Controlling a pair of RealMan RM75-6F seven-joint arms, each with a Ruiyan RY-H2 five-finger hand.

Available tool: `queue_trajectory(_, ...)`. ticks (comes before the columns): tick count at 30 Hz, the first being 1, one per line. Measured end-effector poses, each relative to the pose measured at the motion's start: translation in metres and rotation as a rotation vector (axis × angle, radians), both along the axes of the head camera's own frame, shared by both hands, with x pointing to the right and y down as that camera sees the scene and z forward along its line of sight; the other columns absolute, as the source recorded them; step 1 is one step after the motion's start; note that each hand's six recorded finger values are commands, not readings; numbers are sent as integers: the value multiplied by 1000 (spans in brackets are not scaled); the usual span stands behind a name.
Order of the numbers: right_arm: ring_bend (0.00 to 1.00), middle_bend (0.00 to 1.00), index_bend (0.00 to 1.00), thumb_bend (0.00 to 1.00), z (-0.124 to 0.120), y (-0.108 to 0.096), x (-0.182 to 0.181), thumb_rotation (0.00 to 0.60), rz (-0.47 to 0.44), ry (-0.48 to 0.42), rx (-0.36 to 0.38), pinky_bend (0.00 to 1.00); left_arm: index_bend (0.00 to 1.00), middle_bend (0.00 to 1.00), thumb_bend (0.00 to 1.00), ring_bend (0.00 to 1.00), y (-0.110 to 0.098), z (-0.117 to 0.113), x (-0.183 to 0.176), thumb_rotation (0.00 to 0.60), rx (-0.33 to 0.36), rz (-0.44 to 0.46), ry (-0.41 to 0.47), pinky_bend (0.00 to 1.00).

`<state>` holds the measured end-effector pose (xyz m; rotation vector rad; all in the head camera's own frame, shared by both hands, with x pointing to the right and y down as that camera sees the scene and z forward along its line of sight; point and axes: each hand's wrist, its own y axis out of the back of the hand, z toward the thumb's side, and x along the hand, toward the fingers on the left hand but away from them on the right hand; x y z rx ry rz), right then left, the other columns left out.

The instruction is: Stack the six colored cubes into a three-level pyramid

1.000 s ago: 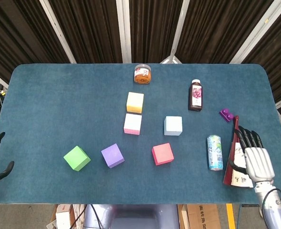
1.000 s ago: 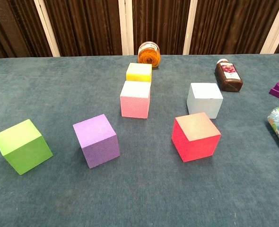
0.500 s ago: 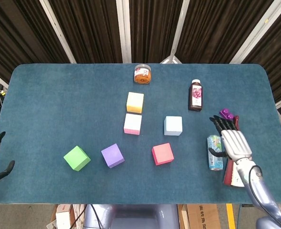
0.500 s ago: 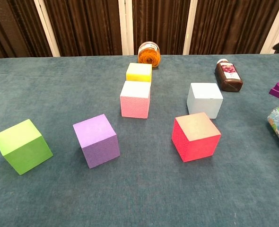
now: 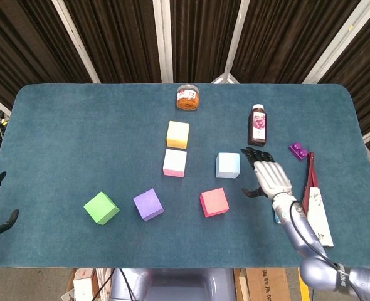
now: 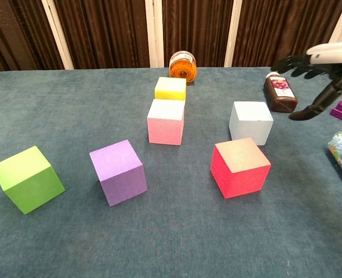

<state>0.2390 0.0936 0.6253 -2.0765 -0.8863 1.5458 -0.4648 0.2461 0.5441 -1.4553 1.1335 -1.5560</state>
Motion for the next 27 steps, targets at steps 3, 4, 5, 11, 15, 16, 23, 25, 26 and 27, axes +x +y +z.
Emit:
queue_trajectory(3,0,32,70,280,8,0,-11,600,3,6,-20,0,39,0,378,0,0,0,-1,600,0,-3,0,14)
queue_trajectory(4,0,32,69,280,11,1,-14,600,3,9,-26,0,37,0,378,0,-1,1,-1,600,-2,-5,-1,14)
queue_trajectory(5,0,32,69,281,15,1,-18,600,3,15,-34,0,36,0,378,0,-1,1,-1,600,-3,-6,-2,14)
queue_trajectory(11,0,32,71,280,33,-3,-29,600,9,55,-54,0,36,0,378,0,-3,2,-3,600,-5,-12,-4,14)
queue_trajectory(15,0,32,71,280,42,-7,-31,600,16,76,-56,0,35,0,377,0,-3,3,-4,600,-7,-18,-6,14)
queue_trajectory(16,0,32,71,280,43,-8,-31,600,17,80,-56,0,35,0,378,0,-3,3,-4,600,-8,-20,-6,14)
queue_trajectory(23,0,48,106,280,49,-16,-33,600,16,103,-49,0,35,0,378,0,-4,5,-4,600,-11,-24,-11,14)
queue_trajectory(25,0,66,124,280,50,-17,-34,600,13,104,-46,0,35,0,378,0,-4,5,-4,600,-13,-24,-13,14)
queue_trajectory(26,0,78,135,280,50,-18,-36,600,10,105,-46,0,35,0,378,0,-3,6,-4,600,-15,-24,-14,14)
queue_trajectory(27,0,88,145,280,50,-18,-37,600,7,106,-46,0,35,0,378,0,-3,6,-3,600,-16,-25,-15,14)
